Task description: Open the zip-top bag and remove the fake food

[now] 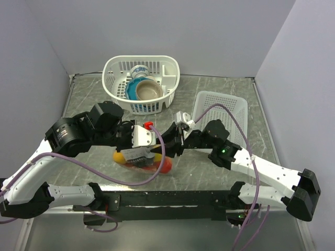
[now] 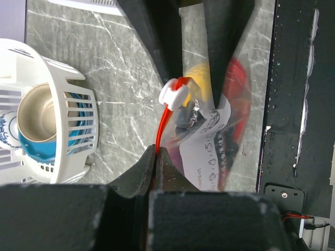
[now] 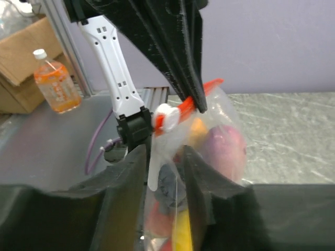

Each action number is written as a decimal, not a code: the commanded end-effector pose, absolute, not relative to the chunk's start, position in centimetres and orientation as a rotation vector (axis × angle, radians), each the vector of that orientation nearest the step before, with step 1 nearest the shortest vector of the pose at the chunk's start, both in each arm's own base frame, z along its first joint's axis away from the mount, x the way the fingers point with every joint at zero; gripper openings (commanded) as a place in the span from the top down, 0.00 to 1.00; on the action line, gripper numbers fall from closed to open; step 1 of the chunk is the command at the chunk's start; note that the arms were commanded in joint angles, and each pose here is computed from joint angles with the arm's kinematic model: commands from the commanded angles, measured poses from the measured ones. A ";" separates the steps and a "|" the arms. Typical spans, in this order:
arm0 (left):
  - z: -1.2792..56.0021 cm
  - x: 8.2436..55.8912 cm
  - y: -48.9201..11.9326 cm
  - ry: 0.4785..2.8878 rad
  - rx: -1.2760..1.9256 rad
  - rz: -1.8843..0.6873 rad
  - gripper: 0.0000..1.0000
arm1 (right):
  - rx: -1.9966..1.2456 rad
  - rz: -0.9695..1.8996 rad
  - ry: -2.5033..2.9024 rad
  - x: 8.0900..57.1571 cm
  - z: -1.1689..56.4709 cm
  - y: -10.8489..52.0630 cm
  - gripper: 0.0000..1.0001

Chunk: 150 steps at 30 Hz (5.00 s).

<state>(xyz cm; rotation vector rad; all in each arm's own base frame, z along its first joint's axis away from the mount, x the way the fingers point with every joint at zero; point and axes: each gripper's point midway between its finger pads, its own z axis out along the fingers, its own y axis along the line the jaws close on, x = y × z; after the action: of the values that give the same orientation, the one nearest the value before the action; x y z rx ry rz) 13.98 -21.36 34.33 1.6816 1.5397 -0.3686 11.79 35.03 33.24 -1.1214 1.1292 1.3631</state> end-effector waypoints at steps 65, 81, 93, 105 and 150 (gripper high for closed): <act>37.4 13.0 -26.1 1.403 1.620 -0.619 0.66 | -1.202 1.434 1.205 12.9 35.6 36.4 1.00; 36.0 13.4 -25.1 1.412 1.652 -0.547 0.89 | -1.212 1.443 1.213 12.8 35.4 36.5 1.00; 33.6 14.5 -23.6 1.462 1.670 -0.423 0.96 | -1.193 1.397 1.157 12.8 37.2 35.4 1.00; 31.2 18.1 -20.3 1.556 1.629 -0.282 0.98 | -1.134 1.300 1.172 14.3 37.8 33.1 1.00; 21.8 24.2 -8.5 2.098 1.399 -0.559 0.94 | -0.554 1.207 1.691 27.5 25.2 34.2 0.70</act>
<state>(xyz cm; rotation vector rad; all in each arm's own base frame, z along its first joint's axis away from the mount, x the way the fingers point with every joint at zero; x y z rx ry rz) 28.61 -7.65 26.01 1.2604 1.9711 -0.3896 28.65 34.76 26.97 -0.6165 1.6113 1.1943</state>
